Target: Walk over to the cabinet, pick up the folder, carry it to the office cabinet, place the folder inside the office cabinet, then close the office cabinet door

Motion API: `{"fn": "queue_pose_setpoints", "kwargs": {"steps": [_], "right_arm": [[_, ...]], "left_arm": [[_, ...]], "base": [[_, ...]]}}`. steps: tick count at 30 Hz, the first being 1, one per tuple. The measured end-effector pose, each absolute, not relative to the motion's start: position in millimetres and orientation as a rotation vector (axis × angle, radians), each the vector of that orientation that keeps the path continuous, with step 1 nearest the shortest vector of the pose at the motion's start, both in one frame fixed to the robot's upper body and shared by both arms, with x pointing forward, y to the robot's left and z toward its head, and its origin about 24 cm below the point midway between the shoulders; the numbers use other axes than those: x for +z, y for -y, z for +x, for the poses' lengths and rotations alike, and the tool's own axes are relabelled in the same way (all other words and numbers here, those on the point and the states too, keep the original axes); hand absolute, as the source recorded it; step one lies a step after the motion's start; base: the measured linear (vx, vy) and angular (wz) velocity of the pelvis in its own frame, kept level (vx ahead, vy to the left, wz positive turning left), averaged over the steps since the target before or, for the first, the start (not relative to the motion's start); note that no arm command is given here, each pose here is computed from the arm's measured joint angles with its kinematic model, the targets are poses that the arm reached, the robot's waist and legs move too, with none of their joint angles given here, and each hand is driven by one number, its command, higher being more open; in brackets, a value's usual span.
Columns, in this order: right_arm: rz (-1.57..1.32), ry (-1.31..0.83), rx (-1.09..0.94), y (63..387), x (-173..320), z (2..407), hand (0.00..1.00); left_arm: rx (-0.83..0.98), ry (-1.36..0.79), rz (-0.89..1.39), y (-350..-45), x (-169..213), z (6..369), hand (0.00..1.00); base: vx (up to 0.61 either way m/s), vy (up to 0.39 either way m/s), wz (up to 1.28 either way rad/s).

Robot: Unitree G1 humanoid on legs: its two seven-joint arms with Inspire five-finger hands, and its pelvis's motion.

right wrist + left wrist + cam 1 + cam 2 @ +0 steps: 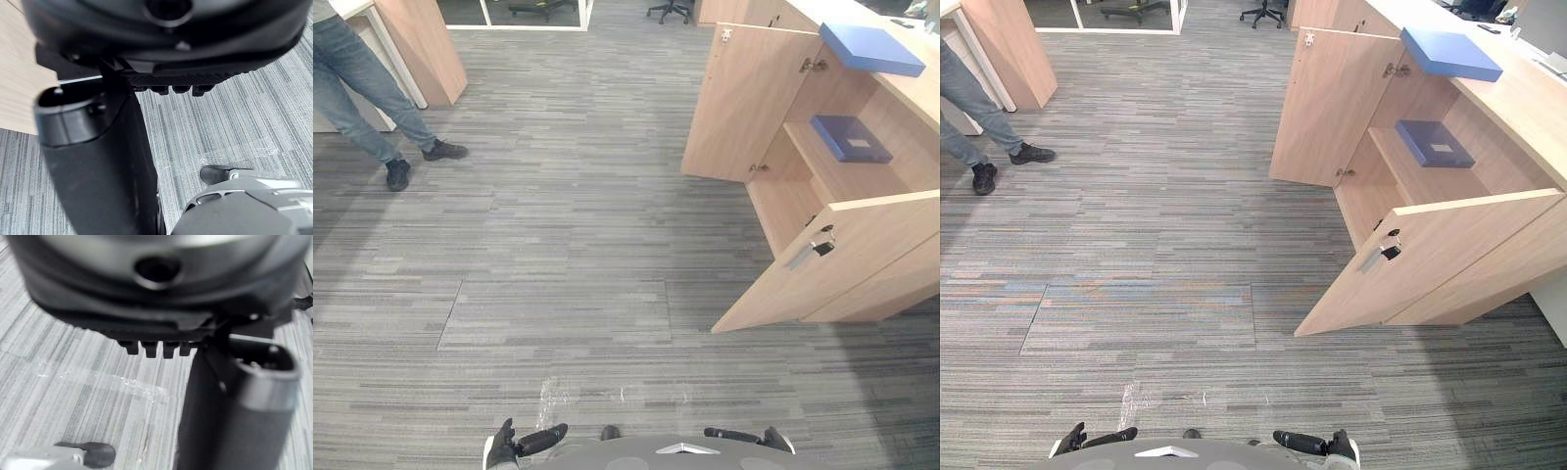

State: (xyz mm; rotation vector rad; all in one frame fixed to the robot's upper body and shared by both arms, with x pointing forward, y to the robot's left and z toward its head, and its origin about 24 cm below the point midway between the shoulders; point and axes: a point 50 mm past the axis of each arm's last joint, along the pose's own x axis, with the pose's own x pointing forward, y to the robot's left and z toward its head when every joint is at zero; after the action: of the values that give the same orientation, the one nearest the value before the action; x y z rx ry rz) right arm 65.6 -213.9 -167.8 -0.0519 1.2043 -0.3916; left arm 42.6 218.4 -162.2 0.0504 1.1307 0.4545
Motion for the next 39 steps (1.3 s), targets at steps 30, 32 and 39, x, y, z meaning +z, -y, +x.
{"fn": "queue_pose_setpoints", "kwargs": {"steps": [30,32,39], "right_arm": [[0.023,-1.186,-0.361,212,-167,78,1.00],[0.024,-1.183,-0.358,212,-167,79,1.00],[0.054,-1.176,-0.362,211,-167,80,1.00]], "left_arm": [[0.341,-1.131,0.103,-218,-163,50,1.00],[0.341,-1.131,0.104,-218,-163,50,1.00],[0.342,-1.132,0.105,-219,-162,50,1.00]], "base": [[-0.01,-0.008,0.00],[0.00,0.000,0.00],[0.00,0.000,0.00]]}}
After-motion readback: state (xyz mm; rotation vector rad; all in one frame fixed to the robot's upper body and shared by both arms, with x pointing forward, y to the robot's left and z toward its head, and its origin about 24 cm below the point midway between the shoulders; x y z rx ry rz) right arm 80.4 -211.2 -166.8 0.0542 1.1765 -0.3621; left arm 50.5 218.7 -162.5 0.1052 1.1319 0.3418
